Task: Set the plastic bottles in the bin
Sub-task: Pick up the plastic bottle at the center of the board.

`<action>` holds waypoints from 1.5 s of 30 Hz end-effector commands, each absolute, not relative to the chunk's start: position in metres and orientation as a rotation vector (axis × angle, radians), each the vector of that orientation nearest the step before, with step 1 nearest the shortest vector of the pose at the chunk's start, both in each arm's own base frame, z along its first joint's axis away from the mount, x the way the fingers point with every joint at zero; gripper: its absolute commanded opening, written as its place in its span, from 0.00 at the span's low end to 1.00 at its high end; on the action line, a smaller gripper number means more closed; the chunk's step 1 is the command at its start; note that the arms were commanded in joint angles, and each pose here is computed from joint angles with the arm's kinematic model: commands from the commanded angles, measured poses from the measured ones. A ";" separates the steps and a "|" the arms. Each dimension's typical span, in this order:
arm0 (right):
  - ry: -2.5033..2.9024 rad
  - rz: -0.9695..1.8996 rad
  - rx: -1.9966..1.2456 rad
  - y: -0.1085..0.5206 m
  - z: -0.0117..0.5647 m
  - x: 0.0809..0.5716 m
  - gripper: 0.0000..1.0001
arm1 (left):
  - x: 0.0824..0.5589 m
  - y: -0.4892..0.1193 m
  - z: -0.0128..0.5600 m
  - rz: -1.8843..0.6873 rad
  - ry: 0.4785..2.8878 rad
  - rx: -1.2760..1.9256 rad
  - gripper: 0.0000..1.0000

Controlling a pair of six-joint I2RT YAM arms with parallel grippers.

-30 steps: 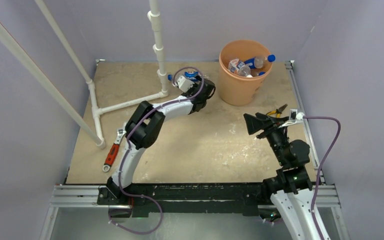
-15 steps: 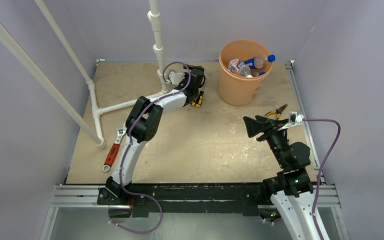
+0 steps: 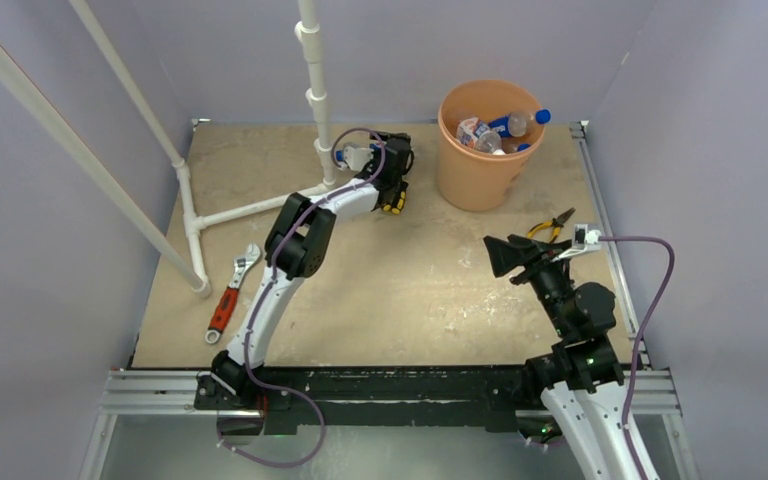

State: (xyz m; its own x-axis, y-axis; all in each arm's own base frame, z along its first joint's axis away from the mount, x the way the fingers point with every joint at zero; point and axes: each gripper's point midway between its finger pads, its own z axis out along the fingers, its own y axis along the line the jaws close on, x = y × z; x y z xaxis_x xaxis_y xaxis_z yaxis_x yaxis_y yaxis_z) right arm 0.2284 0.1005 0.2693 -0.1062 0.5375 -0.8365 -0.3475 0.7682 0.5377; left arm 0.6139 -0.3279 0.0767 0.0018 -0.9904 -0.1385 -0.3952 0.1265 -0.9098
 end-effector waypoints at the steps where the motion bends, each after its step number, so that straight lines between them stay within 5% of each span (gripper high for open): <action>1: 1.487 0.754 0.161 0.101 0.272 0.228 0.73 | 0.629 -0.326 0.084 -0.895 1.493 -1.423 0.97; 13: 1.503 0.741 0.169 0.099 0.265 0.230 0.73 | 0.636 -0.319 0.053 -0.891 1.500 -1.445 0.66; 23: 1.498 0.741 0.169 0.099 0.267 0.231 0.73 | 0.637 -0.318 0.087 -0.999 1.433 -1.401 0.35; 45: 1.407 0.719 0.179 0.085 0.304 0.204 0.73 | 0.578 -0.299 0.261 -1.408 1.165 -1.235 0.21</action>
